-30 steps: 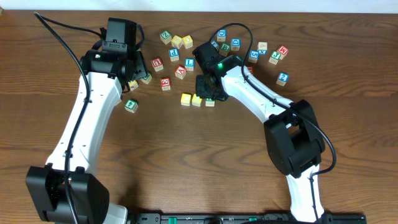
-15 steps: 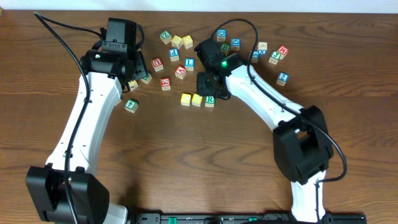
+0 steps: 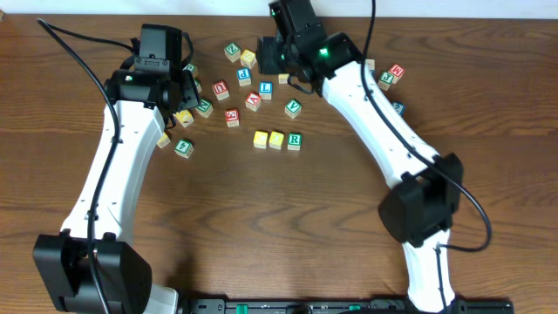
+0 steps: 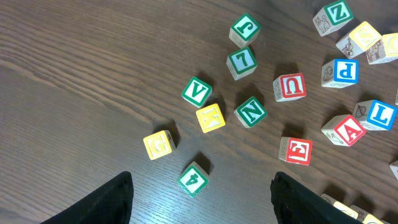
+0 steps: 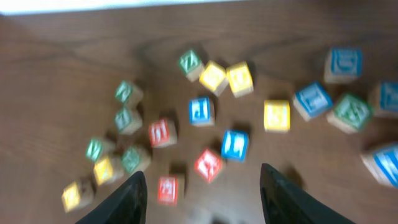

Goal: Spell out CORL

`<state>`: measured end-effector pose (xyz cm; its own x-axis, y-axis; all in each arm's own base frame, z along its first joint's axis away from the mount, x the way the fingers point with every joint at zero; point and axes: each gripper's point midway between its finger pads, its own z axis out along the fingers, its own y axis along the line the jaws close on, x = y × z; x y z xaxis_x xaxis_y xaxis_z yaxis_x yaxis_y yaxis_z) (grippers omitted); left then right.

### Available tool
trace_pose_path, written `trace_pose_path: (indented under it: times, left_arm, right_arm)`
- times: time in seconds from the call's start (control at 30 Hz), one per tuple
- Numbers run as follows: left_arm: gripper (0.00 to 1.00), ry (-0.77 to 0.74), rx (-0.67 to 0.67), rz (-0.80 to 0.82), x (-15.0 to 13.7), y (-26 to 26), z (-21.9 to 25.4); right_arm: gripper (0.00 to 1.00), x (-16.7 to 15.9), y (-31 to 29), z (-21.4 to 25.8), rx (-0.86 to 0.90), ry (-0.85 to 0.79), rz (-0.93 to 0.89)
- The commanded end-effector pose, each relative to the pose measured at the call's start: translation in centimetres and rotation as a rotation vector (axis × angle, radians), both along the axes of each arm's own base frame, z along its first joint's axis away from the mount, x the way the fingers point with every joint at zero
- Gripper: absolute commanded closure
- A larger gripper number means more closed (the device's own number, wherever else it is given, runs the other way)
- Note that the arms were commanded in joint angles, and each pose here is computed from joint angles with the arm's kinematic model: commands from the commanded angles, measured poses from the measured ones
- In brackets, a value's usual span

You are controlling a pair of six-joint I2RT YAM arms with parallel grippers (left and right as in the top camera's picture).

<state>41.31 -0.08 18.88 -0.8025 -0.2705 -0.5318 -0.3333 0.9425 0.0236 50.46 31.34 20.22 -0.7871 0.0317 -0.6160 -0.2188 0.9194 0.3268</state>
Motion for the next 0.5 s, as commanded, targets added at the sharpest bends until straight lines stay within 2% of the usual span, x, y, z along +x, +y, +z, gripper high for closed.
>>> trace_pose_path:
  times: [0.0,0.2,0.47]
  left_arm:
    - [0.30,-0.043,0.033,0.003,0.5,0.6,1.8]
    - [0.30,-0.023,0.083,0.033,-0.1,1.7,1.8]
    - [0.30,0.004,0.086,0.056,-0.7,2.7,1.4]
  right_arm:
    - [0.48,2.2,0.2,-5.7,-0.068,0.016,-0.030]
    - [0.51,4.2,0.7,-10.2,-0.072,0.011,-0.104]
    - [0.51,4.0,1.5,-14.4,-0.097,0.053,-0.096]
